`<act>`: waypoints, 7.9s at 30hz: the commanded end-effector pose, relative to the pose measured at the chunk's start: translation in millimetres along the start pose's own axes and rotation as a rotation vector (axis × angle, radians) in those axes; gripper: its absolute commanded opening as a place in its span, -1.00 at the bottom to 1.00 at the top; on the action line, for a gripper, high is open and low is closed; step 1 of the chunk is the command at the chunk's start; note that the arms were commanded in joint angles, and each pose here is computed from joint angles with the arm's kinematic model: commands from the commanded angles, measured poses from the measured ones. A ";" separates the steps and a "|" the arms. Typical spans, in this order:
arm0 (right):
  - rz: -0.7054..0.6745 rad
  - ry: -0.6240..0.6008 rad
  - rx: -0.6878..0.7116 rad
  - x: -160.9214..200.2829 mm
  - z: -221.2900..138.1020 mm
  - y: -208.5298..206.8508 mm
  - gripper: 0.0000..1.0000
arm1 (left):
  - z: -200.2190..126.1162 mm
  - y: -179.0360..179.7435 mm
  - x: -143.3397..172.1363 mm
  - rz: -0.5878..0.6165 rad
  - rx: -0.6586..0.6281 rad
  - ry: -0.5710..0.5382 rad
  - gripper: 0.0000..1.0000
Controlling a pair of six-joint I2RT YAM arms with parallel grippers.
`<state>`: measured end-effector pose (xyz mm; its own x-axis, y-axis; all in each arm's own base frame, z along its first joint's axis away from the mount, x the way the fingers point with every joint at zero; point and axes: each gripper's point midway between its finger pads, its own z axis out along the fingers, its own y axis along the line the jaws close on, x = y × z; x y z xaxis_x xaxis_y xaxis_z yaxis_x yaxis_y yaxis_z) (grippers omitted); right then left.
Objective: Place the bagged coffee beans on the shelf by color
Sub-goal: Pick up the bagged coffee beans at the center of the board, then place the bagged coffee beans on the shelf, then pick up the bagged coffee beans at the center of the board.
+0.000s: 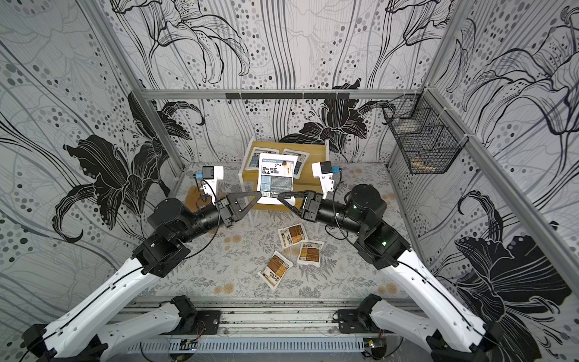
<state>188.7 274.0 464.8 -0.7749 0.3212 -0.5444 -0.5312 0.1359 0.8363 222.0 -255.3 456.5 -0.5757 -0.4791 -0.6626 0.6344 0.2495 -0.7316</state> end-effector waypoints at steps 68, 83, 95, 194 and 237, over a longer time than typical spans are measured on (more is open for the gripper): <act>0.036 -0.020 0.751 -139.2 -32.3 -158.0 -0.40 | -76.3 107.7 49.8 0.074 -0.470 0.092 0.43; -0.036 -0.024 0.828 -145.7 -46.4 -151.2 0.21 | -70.2 108.4 48.2 0.075 -0.471 0.099 0.43; -0.076 -0.025 0.891 -152.3 -50.9 -162.0 0.23 | -68.0 107.9 47.2 0.071 -0.467 0.097 0.43; 0.260 0.363 0.693 270.7 -37.1 -304.3 0.35 | -111.0 273.8 274.3 -0.362 -0.598 0.336 0.41; 0.300 0.342 0.680 282.1 -43.2 -318.9 0.23 | -83.4 243.8 347.0 -0.400 -0.507 0.487 -0.41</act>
<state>126.4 282.7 41.9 -0.9721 0.1378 -0.1898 -0.0497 0.6698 0.7409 133.0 -287.2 31.2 -0.9461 -0.2198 -0.2380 0.0792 0.5555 -0.8278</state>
